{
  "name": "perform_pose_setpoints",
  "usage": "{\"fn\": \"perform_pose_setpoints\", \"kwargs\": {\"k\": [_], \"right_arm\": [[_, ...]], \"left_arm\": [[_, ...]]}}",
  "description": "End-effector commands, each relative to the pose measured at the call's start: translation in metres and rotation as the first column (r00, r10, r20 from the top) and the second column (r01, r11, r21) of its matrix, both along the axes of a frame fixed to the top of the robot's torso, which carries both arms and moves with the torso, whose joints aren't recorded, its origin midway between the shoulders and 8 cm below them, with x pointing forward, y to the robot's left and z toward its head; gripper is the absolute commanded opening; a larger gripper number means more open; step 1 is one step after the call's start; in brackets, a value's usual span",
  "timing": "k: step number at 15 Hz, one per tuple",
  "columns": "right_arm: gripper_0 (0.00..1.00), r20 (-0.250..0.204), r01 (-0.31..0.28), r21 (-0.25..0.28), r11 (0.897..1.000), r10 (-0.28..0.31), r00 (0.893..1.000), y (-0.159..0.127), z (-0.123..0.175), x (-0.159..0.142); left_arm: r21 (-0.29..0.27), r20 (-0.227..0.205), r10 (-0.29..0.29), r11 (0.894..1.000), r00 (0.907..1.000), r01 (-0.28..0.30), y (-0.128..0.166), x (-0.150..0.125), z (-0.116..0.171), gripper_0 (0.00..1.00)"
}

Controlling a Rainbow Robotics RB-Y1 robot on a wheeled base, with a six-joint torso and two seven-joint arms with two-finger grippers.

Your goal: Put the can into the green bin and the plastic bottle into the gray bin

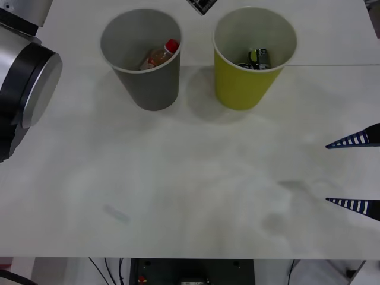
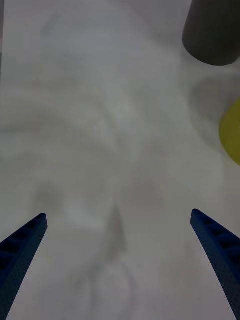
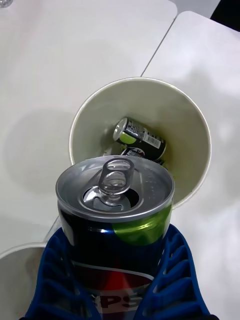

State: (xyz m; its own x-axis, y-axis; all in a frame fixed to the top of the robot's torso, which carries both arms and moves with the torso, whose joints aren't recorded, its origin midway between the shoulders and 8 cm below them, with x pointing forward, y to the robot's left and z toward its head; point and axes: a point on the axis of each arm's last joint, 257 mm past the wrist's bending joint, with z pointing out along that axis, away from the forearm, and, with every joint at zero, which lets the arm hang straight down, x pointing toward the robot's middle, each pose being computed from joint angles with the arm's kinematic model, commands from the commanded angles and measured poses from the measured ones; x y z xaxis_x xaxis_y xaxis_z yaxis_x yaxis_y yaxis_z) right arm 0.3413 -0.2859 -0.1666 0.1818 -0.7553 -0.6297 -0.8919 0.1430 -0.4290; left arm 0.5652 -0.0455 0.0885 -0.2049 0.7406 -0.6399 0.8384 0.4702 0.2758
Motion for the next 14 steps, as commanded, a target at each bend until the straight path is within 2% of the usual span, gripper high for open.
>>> {"fn": "perform_pose_setpoints", "kwargs": {"k": [1,3,6,7,10,12,14], "right_arm": [[1.0,0.0,0.0,0.0,1.0,0.0,1.0,0.0,0.0,0.0],[1.0,0.0,0.0,0.0,1.0,0.0,1.0,0.0,0.0,0.0],[1.0,0.0,0.0,0.0,1.0,0.0,1.0,0.0,0.0,0.0],[1.0,0.0,0.0,0.0,1.0,0.0,1.0,0.0,0.0,0.0],[1.0,0.0,0.0,0.0,1.0,0.0,1.0,0.0,0.0,0.0],[1.0,0.0,0.0,0.0,1.0,0.0,1.0,0.0,0.0,0.0],[1.0,0.0,0.0,0.0,1.0,0.0,1.0,0.0,0.0,0.0]], "left_arm": [[-0.018,0.004,-0.034,0.999,0.9994,0.034,-0.028,-0.006,-0.005,0.05],[-0.035,0.037,-0.048,0.998,0.9982,0.049,-0.047,-0.005,-0.004,0.05],[-0.043,0.115,-0.025,0.999,0.9931,0.03,-0.08,0.0,-0.003,0.05],[-0.046,0.128,-0.024,0.998,0.9914,0.03,-0.085,0.004,-0.006,0.05],[-0.112,0.143,0.004,0.994,0.9897,0.012,-0.1,0.025,-0.017,0.05],[-0.164,0.151,0.021,0.986,0.9884,0.004,-0.111,0.037,-0.024,0.04],[-0.169,0.16,0.018,0.986,0.9869,0.009,-0.115,0.043,-0.032,0.04]]}}
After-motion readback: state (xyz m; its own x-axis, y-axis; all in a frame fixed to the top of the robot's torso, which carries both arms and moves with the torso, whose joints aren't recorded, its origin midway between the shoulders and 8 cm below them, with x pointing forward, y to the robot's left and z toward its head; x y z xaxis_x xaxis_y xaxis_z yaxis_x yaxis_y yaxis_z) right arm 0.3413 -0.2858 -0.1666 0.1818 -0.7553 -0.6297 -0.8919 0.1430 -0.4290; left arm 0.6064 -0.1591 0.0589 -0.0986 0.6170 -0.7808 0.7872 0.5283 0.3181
